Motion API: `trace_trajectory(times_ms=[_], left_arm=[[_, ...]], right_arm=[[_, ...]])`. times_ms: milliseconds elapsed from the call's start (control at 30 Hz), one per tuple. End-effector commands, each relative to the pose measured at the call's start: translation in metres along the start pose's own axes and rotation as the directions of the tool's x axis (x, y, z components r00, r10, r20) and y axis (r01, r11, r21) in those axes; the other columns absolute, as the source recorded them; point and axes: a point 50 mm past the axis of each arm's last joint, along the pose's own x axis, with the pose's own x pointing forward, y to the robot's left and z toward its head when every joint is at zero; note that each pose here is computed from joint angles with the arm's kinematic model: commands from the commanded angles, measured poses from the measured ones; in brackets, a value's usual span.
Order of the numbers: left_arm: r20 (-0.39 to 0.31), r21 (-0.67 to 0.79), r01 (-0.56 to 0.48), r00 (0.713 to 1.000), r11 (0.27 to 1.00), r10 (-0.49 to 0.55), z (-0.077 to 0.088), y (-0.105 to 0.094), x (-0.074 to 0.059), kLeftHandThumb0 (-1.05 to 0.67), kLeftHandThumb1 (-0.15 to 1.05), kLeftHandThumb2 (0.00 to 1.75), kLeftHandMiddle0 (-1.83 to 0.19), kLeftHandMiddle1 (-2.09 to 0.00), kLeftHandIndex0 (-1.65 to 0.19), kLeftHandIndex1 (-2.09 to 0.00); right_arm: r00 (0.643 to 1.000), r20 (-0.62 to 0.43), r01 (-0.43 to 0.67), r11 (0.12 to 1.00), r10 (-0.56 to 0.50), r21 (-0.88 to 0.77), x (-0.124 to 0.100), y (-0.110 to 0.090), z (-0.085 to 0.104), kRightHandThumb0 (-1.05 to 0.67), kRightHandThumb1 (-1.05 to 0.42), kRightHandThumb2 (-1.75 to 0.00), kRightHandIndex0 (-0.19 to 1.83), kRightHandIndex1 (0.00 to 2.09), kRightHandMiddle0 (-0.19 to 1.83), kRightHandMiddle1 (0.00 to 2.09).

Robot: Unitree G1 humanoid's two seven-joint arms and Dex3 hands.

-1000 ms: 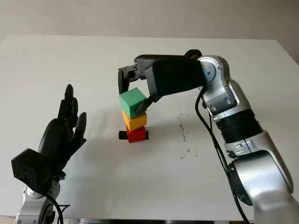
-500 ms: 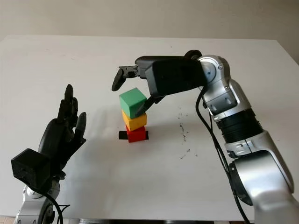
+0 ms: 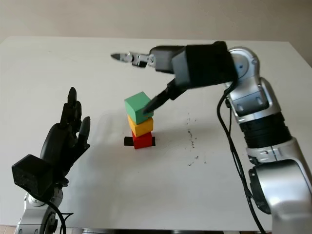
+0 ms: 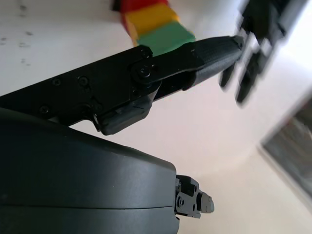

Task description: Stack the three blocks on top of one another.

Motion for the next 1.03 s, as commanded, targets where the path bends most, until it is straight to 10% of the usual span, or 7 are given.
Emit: trace_trajectory(times_ms=[0,367,1000], left_arm=[[0.004,-0.002,0.0,1.0,1.0,0.0,0.0,0.001,0.001,-0.82,1.05,0.61,0.19,0.0,0.19,0.0],[0.006,-0.011,-0.005,1.0,1.0,0.005,-0.003,0.004,0.009,-0.79,1.05,0.61,0.19,0.0,0.19,0.0],[0.045,-0.029,0.008,0.999,1.0,-0.007,-0.001,0.004,0.027,-0.82,1.05,0.6,0.19,0.0,0.19,0.0]], right_arm=[[0.994,0.006,0.109,0.989,-0.11,0.099,-0.012,0.002,-0.019,-0.95,-1.05,-0.33,-0.19,0.0,-0.19,0.01],[0.865,-0.197,0.502,0.792,-0.462,0.348,-0.041,0.068,-0.085,-0.81,-1.05,-0.6,-0.19,0.0,-0.19,0.02],[0.742,-0.403,0.658,0.467,-0.536,0.591,-0.031,0.165,-0.097,-0.75,-1.05,-0.72,-0.19,0.0,-0.19,0.0]])
